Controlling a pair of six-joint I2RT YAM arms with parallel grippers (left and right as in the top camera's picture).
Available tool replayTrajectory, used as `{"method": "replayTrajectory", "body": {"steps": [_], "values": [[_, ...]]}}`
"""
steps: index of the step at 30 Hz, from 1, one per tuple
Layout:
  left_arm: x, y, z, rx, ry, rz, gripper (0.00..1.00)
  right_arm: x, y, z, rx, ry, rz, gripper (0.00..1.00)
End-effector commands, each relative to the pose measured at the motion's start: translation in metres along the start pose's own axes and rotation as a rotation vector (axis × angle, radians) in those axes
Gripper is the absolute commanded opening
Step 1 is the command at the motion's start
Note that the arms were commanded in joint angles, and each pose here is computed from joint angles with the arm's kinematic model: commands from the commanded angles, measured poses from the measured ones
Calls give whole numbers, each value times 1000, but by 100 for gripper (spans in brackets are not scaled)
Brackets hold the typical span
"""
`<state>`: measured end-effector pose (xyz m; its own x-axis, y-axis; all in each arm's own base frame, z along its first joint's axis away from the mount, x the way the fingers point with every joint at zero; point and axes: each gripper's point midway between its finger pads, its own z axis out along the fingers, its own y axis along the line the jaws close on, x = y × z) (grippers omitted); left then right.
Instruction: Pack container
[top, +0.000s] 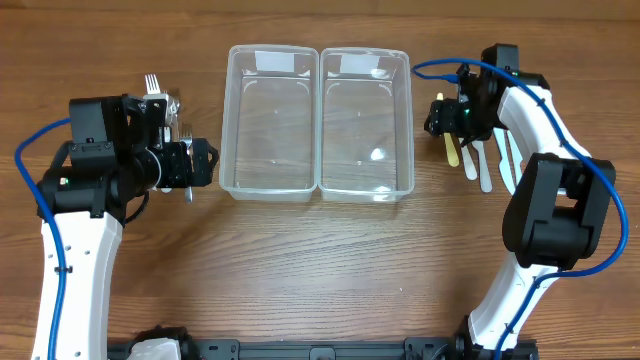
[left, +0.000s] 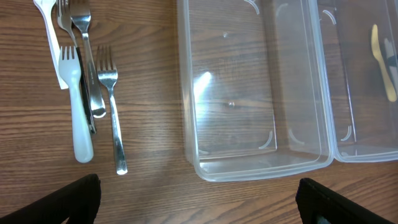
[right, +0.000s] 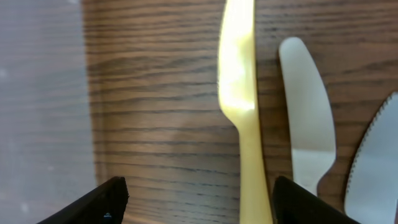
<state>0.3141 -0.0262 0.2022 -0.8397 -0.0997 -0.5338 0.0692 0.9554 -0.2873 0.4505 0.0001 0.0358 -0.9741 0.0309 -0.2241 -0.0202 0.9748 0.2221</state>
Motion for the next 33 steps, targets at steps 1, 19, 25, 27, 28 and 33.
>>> {"method": "replayTrajectory", "body": {"steps": [1,19,25,27,28,33], "values": [[-7,-3,-3,0,-15,30,100,6,-6,4,24,11,17,77],[-7,-3,-3,0,-14,30,100,22,-17,25,66,22,85,66],[-7,-3,-3,0,-15,30,100,32,-18,33,65,35,88,55],[-7,-3,-3,0,-15,30,100,35,-19,34,66,42,90,48],[-7,-3,-3,0,-14,30,100,36,-19,34,67,44,91,42],[-7,-3,-3,0,-15,30,100,39,-32,33,145,51,140,40]]}}
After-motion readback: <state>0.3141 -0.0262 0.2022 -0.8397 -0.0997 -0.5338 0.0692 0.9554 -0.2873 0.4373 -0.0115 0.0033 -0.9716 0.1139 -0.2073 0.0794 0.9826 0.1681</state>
